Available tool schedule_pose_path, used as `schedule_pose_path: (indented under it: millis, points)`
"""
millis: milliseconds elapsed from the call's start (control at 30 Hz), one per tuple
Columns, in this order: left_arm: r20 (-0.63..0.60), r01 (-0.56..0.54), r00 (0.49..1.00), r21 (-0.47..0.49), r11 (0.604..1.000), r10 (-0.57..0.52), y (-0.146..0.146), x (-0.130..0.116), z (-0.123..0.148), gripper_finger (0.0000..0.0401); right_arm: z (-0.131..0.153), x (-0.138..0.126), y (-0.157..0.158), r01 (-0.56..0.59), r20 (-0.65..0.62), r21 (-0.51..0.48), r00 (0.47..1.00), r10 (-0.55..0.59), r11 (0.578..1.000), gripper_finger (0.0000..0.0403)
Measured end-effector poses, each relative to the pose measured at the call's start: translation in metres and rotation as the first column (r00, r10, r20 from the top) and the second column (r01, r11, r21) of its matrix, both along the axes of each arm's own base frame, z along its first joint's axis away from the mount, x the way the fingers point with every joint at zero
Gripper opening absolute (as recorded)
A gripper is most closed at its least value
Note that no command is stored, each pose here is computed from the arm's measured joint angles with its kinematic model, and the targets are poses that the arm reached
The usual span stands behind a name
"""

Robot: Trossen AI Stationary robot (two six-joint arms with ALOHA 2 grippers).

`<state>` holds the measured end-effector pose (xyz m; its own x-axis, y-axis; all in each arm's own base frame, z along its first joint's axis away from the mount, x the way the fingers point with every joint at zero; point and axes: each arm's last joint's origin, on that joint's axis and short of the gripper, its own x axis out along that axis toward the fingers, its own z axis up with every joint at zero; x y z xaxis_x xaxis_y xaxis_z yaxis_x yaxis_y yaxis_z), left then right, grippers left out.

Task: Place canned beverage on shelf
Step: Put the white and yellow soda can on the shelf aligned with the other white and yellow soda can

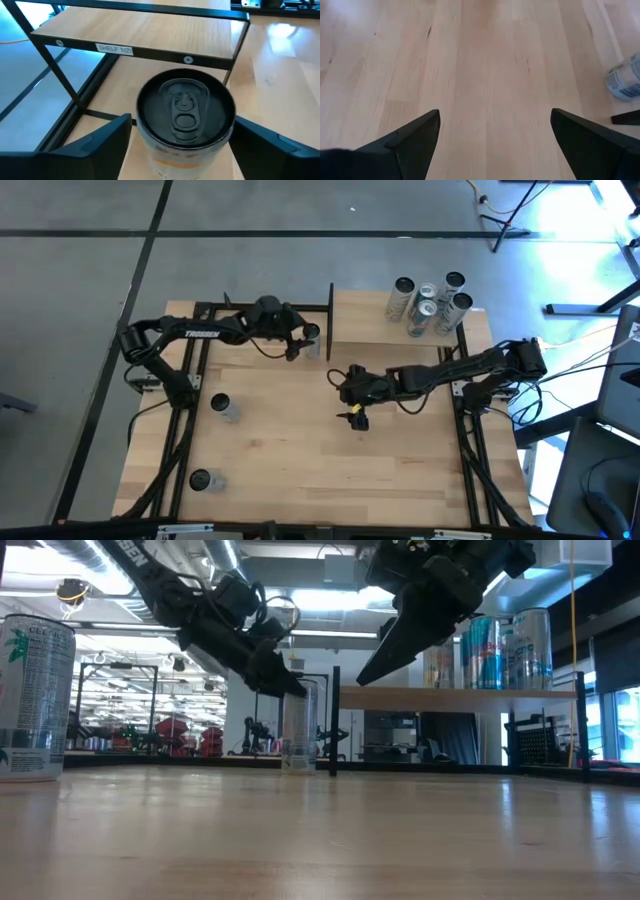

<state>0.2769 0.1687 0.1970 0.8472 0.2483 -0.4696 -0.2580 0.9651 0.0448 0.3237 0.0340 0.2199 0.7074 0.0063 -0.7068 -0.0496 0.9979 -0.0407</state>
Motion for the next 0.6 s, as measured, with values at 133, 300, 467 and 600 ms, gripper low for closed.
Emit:
schedule_pose_path:
  millis: [133,300,467,600]
  points:
    - [-0.003,0.006,1.000,-0.002,1.000,-0.006,-0.003,0.002,0.000,0.0252,0.000,0.000,0.000,0.000,0.000,0.000,1.000,0.000,1.000,0.0365]
    - [-0.050,0.006,0.999,-0.035,0.999,-0.008,-0.028,0.007,0.004,0.0184,0.000,0.000,0.000,-0.026,0.000,-0.038,1.000,0.026,0.999,0.0365]
    - [-0.098,0.005,0.995,-0.041,0.999,-0.009,-0.081,0.010,0.019,0.0184,-0.001,-0.002,0.006,-0.049,-0.019,-0.035,0.999,0.048,0.998,0.0365]
    - [-0.047,0.045,0.998,-0.057,0.997,-0.047,-0.132,0.014,0.033,0.0184,-0.001,-0.005,0.023,-0.092,-0.020,-0.042,0.996,0.091,0.995,0.0365]
